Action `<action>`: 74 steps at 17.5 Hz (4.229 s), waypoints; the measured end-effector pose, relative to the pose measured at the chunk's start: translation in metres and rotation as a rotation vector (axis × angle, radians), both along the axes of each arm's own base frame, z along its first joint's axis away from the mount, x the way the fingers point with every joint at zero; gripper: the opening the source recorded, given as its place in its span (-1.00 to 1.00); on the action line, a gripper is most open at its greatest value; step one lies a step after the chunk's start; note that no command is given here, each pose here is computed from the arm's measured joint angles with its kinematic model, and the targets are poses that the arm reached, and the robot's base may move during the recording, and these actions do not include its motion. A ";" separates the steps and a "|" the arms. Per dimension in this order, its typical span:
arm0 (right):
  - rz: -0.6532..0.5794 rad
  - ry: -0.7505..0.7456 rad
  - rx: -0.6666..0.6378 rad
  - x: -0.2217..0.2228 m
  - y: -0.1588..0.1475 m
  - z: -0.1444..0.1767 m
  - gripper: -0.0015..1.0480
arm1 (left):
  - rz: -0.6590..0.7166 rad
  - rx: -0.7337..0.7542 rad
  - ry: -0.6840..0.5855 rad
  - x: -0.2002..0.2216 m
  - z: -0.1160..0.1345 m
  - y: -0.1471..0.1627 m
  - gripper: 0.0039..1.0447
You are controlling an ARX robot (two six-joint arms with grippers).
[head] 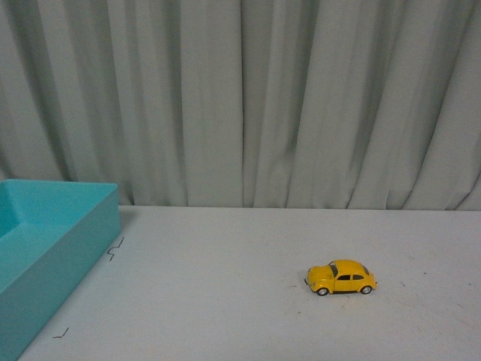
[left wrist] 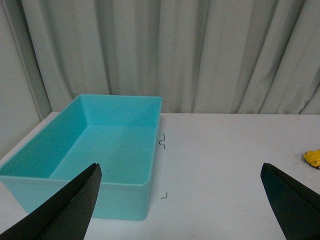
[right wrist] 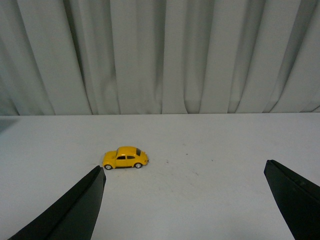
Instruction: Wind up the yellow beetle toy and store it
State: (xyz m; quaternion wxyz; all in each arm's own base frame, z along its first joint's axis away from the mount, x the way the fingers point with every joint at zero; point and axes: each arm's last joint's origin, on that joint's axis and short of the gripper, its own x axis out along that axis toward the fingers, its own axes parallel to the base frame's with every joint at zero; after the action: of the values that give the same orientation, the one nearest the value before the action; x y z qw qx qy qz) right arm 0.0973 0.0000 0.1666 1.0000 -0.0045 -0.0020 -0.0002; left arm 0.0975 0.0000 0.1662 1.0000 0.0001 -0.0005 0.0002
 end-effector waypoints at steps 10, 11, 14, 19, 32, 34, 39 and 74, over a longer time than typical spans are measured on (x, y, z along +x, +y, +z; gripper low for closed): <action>0.000 0.000 0.000 0.000 0.000 0.000 0.87 | 0.000 0.000 0.000 0.000 0.000 0.000 0.88; 0.000 0.000 0.000 0.000 0.000 0.000 0.87 | 0.000 0.000 0.000 0.000 0.000 0.000 0.88; 0.000 0.000 0.000 0.000 0.000 0.000 0.87 | 0.000 0.000 0.000 0.000 0.000 0.000 0.88; 0.000 0.000 0.000 0.000 0.000 0.000 0.87 | 0.000 0.000 0.000 0.000 0.000 0.000 0.88; 0.000 0.001 0.000 0.000 0.000 0.000 0.87 | 0.000 0.000 0.000 0.000 0.000 0.000 0.88; 0.000 0.000 0.000 0.000 0.000 0.000 0.87 | 0.000 0.000 0.000 0.000 0.000 0.000 0.88; 0.000 0.001 0.000 0.000 0.000 0.000 0.87 | 0.000 0.000 0.000 0.000 0.000 0.000 0.88; 1.412 0.692 -1.142 0.283 0.032 -0.074 0.87 | 0.000 0.000 0.000 0.000 0.000 0.000 0.88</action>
State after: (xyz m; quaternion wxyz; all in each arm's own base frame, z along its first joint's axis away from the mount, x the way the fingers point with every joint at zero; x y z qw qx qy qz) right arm 0.3798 0.0324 0.0924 0.5625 -0.4865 0.2902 0.6022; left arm 0.0975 0.0000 0.1662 1.0000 0.0001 -0.0003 0.0004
